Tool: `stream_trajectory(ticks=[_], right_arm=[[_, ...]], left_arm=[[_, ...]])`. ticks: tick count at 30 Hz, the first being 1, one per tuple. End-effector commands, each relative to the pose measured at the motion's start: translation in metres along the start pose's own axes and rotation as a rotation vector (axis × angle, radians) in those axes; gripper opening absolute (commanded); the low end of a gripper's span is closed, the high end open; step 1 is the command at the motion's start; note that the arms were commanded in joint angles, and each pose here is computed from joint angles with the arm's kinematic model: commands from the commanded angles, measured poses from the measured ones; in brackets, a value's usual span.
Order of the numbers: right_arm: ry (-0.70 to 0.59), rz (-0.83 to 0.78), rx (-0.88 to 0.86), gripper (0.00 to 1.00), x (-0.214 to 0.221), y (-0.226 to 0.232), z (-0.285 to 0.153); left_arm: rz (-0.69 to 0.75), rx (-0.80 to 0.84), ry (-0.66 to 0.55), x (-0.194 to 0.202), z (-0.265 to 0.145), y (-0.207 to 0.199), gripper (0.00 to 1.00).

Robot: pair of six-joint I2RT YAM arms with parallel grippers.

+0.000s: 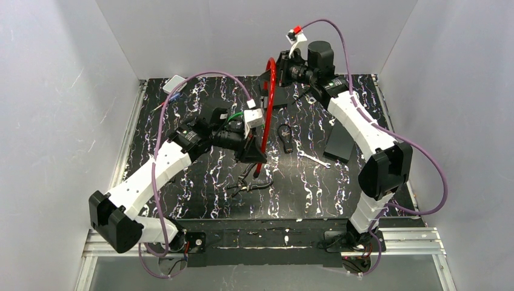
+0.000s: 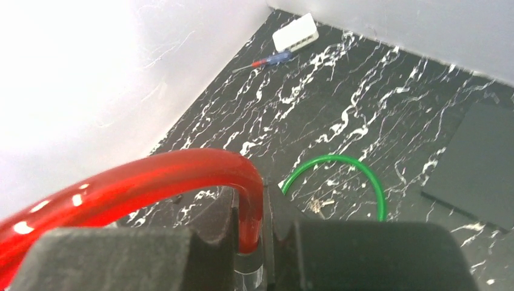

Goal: Lock with the key
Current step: Lock the lock.

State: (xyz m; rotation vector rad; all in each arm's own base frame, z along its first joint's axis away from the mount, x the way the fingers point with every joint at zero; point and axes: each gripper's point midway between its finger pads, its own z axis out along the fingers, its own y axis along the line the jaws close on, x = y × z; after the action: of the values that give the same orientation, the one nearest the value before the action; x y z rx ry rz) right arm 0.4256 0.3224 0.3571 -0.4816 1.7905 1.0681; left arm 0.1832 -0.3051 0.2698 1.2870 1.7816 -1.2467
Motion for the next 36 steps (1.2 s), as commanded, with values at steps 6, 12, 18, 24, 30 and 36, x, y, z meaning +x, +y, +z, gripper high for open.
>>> stream_trajectory(ticks=[6, 12, 18, 24, 30, 36], right_arm=[[-0.004, 0.346, -0.247, 0.01, 0.02, 0.023, -0.004], [0.012, 0.432, -0.275, 0.01, 0.043, 0.029, -0.016], [0.015, 0.476, -0.353, 0.01, 0.058, 0.045, -0.036], [0.008, 0.564, -0.445, 0.01, 0.064, 0.06, -0.05], [0.002, 0.605, -0.465, 0.01, 0.067, 0.06, -0.053], [0.01, 0.626, -0.476, 0.01, 0.068, 0.062, -0.055]], left_arm=[[0.255, -0.149, -0.149, -0.05, -0.045, -0.027, 0.0], [0.399, -0.217, -0.31, -0.109, -0.06, -0.028, 0.0], [0.437, -0.228, -0.421, -0.135, -0.061, -0.027, 0.0], [0.449, -0.203, -0.463, -0.146, -0.06, -0.03, 0.0], [0.483, -0.209, -0.473, -0.153, -0.061, -0.03, 0.0], [0.514, -0.258, -0.451, -0.147, -0.061, -0.019, 0.0]])
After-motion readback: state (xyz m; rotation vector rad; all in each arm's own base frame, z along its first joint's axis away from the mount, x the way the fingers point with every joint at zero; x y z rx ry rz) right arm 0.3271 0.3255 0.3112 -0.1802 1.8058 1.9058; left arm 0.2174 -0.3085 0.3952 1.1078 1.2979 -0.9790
